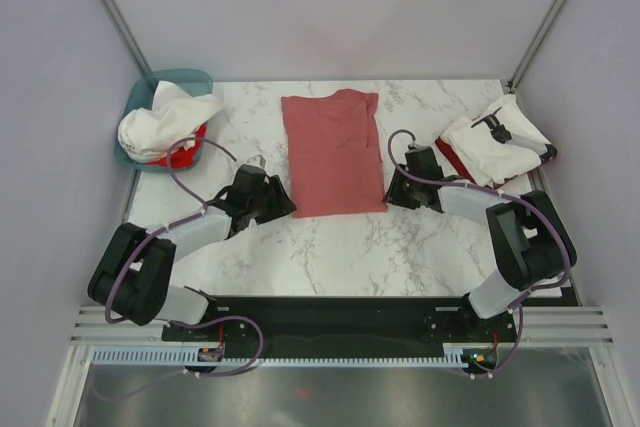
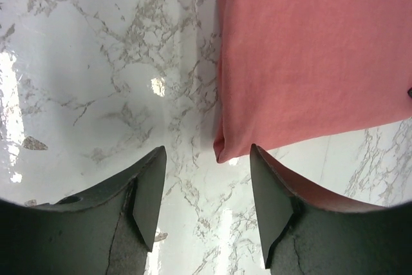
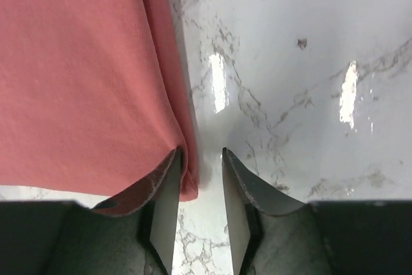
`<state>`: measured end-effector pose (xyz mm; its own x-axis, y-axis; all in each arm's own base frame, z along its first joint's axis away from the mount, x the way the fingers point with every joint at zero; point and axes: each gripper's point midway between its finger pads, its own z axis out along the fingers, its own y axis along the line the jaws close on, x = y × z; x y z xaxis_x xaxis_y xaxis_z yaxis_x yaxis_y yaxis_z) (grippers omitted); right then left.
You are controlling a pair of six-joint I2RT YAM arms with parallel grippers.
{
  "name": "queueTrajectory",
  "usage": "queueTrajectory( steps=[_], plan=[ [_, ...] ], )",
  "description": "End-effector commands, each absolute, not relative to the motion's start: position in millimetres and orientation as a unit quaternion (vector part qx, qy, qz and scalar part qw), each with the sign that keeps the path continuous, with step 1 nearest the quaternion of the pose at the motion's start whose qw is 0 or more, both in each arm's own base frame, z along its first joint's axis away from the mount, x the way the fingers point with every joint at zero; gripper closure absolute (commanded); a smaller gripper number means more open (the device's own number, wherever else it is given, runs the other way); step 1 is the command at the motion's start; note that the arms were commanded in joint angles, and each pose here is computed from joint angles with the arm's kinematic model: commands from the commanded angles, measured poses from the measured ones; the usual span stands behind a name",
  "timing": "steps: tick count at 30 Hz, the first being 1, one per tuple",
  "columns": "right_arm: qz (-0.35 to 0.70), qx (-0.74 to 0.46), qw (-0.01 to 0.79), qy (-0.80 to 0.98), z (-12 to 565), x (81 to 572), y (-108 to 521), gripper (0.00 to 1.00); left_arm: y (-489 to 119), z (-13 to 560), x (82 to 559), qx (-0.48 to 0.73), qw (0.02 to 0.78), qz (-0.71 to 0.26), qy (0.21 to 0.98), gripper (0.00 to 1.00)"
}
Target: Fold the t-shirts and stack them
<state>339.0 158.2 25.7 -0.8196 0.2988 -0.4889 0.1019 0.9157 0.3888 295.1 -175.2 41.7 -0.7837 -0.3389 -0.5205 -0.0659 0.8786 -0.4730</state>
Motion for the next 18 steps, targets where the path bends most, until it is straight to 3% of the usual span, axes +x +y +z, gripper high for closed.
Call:
queueTrajectory(
  steps=[1, 4, 8, 18],
  plan=[
    [0.18, 0.106, 0.286, 0.935, 31, 330, 156, 0.61, -184, 50, 296, -0.123, 0.313, -0.249, 0.908, 0.39],
    [0.193, 0.098, 0.276, 0.936, 26, 324, 160, 0.65, -185, 46, 294, -0.125, 0.305, -0.25, 0.911, 0.4],
    [0.198, 0.104, 0.286, 0.932, 29, 324, 160, 0.54, -185, 42, 292, -0.129, 0.3, -0.25, 0.911, 0.39],
    [0.238, 0.098, 0.32, 0.912, 52, 321, 167, 0.46, -191, 45, 289, -0.129, 0.303, -0.276, 0.903, 0.32]
  ],
)
